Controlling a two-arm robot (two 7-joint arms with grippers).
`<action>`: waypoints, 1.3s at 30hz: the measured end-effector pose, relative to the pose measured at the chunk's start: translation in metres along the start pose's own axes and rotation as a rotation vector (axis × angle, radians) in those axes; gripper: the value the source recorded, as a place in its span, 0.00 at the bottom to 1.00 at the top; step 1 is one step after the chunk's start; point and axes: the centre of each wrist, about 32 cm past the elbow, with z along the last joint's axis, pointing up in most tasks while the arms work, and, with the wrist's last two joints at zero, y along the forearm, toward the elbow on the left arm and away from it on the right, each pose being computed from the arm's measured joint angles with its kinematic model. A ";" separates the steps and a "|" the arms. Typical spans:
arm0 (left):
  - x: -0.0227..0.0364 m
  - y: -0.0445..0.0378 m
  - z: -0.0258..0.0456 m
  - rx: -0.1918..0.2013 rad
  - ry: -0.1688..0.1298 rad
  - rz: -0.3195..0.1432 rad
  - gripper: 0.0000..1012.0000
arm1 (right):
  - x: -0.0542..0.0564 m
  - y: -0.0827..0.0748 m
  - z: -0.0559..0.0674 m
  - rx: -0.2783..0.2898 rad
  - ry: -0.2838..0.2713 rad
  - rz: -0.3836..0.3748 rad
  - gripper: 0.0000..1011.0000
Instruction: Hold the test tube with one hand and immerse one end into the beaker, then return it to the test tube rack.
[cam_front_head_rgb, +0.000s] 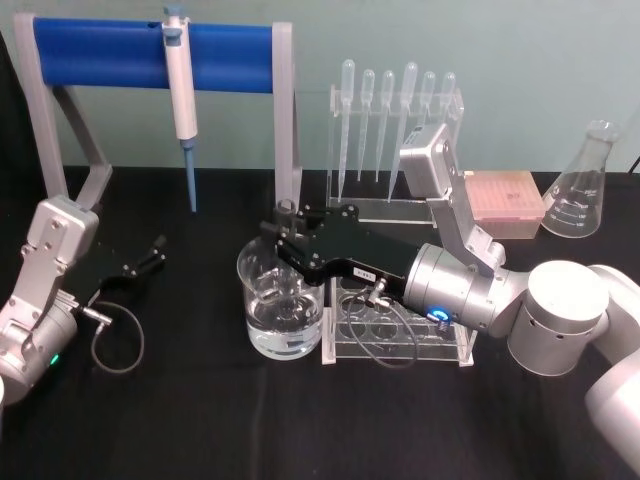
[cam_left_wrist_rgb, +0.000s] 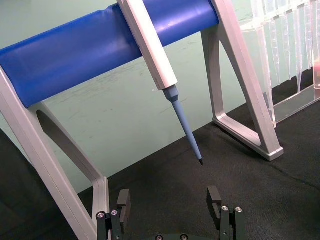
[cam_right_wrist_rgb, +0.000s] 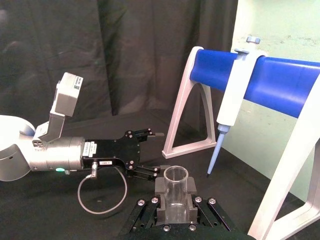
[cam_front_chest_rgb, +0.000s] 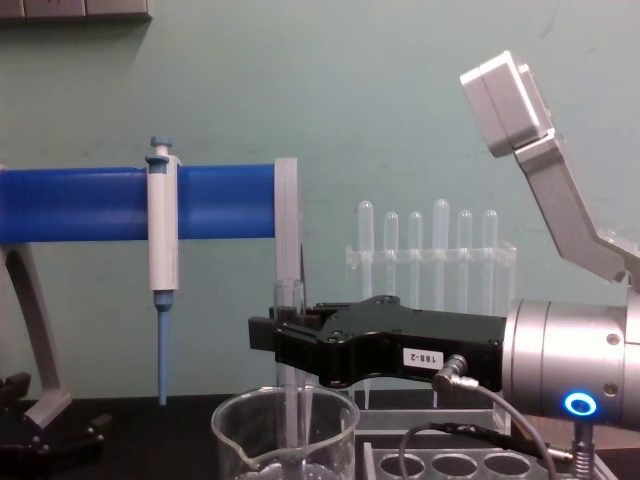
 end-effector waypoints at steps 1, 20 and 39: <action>0.0000 0.0000 0.0000 0.000 0.000 0.000 0.99 | 0.000 0.000 0.000 0.000 0.000 0.000 0.22; 0.0000 0.0000 0.0000 0.000 0.000 0.000 0.99 | 0.000 0.000 0.000 -0.001 -0.001 0.000 0.22; 0.0000 0.0000 0.0000 0.000 0.000 0.000 0.99 | 0.000 0.000 0.000 -0.001 -0.001 0.000 0.22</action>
